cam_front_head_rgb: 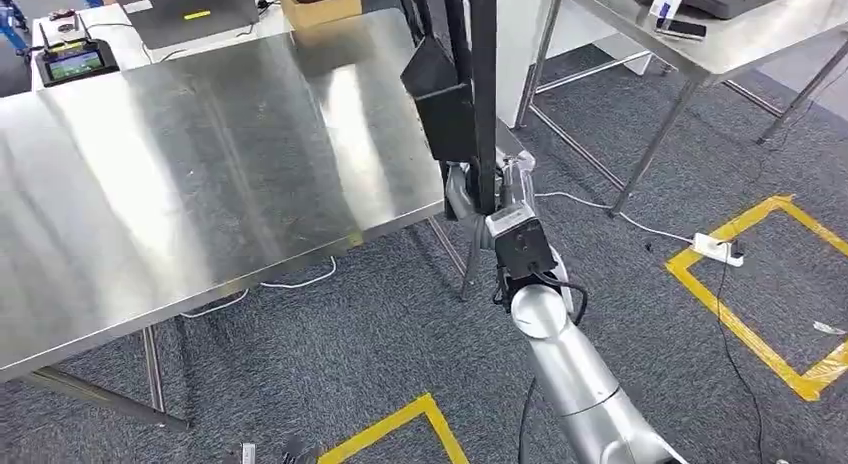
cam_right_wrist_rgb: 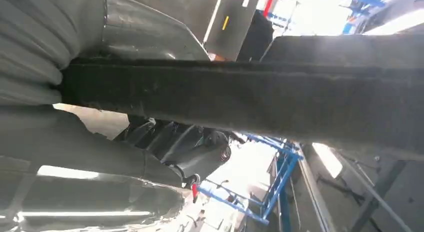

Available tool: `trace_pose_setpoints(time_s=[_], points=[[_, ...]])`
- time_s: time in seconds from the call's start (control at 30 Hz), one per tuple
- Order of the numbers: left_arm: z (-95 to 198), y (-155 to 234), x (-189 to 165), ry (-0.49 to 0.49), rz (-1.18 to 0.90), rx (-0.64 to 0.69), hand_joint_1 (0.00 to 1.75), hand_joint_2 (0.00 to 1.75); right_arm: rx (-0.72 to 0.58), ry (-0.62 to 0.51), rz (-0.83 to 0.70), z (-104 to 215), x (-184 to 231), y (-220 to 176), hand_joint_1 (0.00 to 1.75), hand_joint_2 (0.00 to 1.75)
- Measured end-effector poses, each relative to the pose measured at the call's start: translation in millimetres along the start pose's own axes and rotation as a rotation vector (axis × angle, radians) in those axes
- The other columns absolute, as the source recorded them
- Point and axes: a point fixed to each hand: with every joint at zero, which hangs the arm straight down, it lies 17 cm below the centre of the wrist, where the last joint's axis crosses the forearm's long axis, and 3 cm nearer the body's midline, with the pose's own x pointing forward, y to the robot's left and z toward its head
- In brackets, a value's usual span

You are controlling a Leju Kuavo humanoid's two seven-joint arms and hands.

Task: Take the parts from the cabinet and place them on the table.

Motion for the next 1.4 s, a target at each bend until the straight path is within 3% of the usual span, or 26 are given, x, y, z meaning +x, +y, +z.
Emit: trace_pose_setpoints(time_s=[1.4], points=[[-1.1,10.9,5.1,-0.016,0.014,0.032,0.0,1.75,0.026,0.008,-0.012,-6.6,-5.1,13.6,1.75,1.75]])
